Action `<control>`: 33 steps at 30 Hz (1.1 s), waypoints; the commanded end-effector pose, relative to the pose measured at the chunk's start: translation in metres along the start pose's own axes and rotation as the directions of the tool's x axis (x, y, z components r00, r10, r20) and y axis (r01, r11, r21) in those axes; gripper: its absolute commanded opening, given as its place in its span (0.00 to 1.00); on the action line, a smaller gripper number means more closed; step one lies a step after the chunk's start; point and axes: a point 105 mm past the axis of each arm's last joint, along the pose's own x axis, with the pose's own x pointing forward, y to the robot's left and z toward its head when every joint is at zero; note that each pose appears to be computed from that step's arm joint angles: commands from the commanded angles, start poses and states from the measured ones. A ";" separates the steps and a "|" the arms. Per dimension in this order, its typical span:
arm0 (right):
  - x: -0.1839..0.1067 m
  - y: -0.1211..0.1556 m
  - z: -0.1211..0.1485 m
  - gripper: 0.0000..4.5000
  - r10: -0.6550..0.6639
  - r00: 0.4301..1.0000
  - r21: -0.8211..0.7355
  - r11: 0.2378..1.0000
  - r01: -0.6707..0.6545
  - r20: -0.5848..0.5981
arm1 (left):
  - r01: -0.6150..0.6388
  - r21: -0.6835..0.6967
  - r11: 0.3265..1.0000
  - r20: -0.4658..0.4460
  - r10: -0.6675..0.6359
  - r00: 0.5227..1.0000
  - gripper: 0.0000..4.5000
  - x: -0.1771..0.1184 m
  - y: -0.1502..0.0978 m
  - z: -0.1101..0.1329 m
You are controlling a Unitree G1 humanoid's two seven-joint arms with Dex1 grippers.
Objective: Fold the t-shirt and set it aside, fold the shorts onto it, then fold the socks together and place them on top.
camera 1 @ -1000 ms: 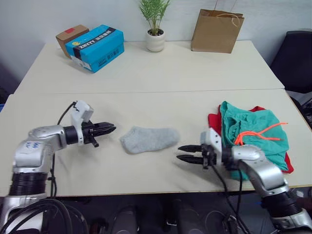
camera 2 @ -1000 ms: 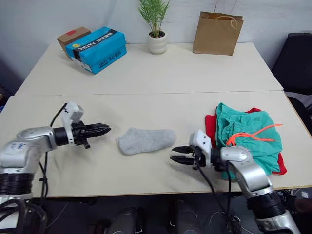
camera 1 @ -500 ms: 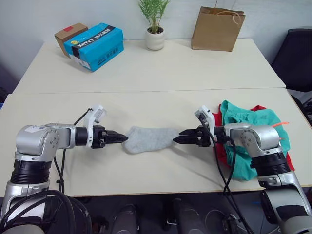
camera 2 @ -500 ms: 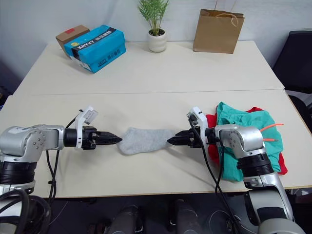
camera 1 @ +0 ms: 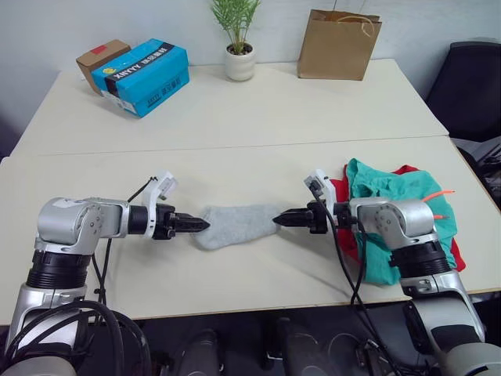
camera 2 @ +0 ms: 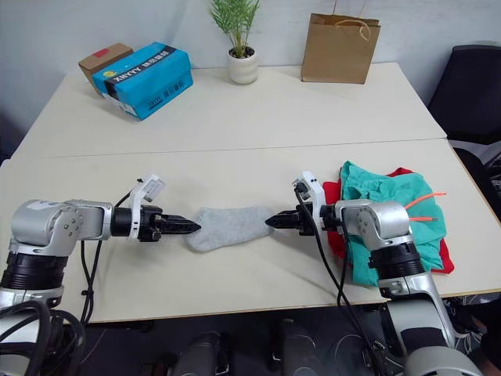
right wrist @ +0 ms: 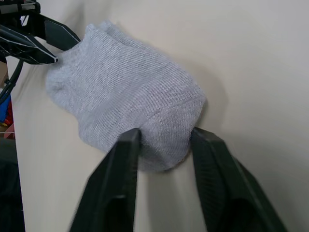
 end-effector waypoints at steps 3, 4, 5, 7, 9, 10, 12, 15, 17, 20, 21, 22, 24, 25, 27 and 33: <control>-0.007 0.018 0.014 0.00 0.078 0.995 -0.074 0.994 -0.074 0.056 | 0.020 0.054 0.998 0.039 -0.023 0.999 0.06 -0.009 -0.006 0.011; -0.009 0.020 0.016 0.00 0.088 0.994 -0.080 0.993 -0.083 0.063 | 0.032 0.057 0.998 0.048 -0.035 0.998 0.00 -0.011 -0.008 0.013; -0.010 0.021 0.017 0.00 0.093 0.993 -0.082 0.993 -0.088 0.068 | 0.045 0.060 0.997 0.058 -0.049 0.997 0.00 -0.012 -0.010 0.015; -0.014 0.024 0.021 0.00 0.098 0.992 -0.094 0.991 -0.091 0.077 | 0.092 0.064 0.994 0.070 -0.096 0.993 0.00 -0.016 -0.017 0.017; -0.017 0.026 0.025 0.00 0.102 0.991 -0.106 0.990 -0.093 0.081 | 0.118 0.060 0.991 0.084 -0.122 0.989 0.00 -0.020 -0.021 0.019; -0.019 0.027 0.027 0.00 0.104 0.991 -0.109 0.990 -0.095 0.083 | 0.112 0.057 0.992 0.098 -0.118 0.988 0.00 -0.021 -0.020 0.021; -0.022 0.028 0.031 0.00 0.108 0.990 -0.113 0.989 -0.098 0.090 | 0.098 0.051 0.994 0.115 -0.103 0.988 0.00 -0.022 -0.016 0.023; -0.023 0.026 0.033 0.00 0.099 0.991 -0.113 0.990 -0.088 0.091 | 0.071 0.033 0.997 0.111 -0.074 0.991 0.00 -0.023 -0.010 0.020; -0.023 0.024 0.031 0.00 0.090 0.992 -0.107 0.991 -0.081 0.085 | 0.050 0.013 0.999 0.107 -0.051 0.993 0.00 -0.021 -0.004 0.017; -0.018 0.022 0.023 0.00 0.085 0.994 -0.091 0.993 -0.078 0.069 | 0.043 -0.015 0.999 0.095 -0.041 0.995 0.00 -0.018 0.000 0.011; -0.017 0.022 0.022 0.00 0.085 0.994 -0.088 0.993 -0.079 0.066 | 0.041 -0.019 0.999 0.093 -0.040 0.995 0.00 -0.018 0.001 0.009; -0.016 0.023 0.020 0.00 0.088 0.994 -0.086 0.993 -0.082 0.063 | 0.038 0.002 0.999 0.076 -0.038 0.996 0.00 -0.018 0.001 0.006; -0.013 0.023 0.016 0.00 0.091 0.994 -0.083 0.993 -0.086 0.058 | 0.025 0.058 0.998 0.050 -0.028 0.998 0.00 -0.018 0.003 0.001; -0.012 0.024 0.014 0.00 0.092 0.994 -0.081 0.993 -0.088 0.056 | -0.004 0.082 0.997 0.033 0.001 0.999 0.00 -0.018 0.006 -0.002; -0.009 0.023 0.011 0.00 0.090 0.994 -0.079 0.993 -0.086 0.053 | -0.037 0.117 0.992 0.010 0.036 0.999 0.10 -0.024 0.011 -0.005; -0.007 0.023 0.008 0.00 0.087 0.994 -0.081 0.993 -0.082 0.060 | -0.055 0.082 0.995 0.104 0.046 0.994 0.47 -0.047 0.012 0.017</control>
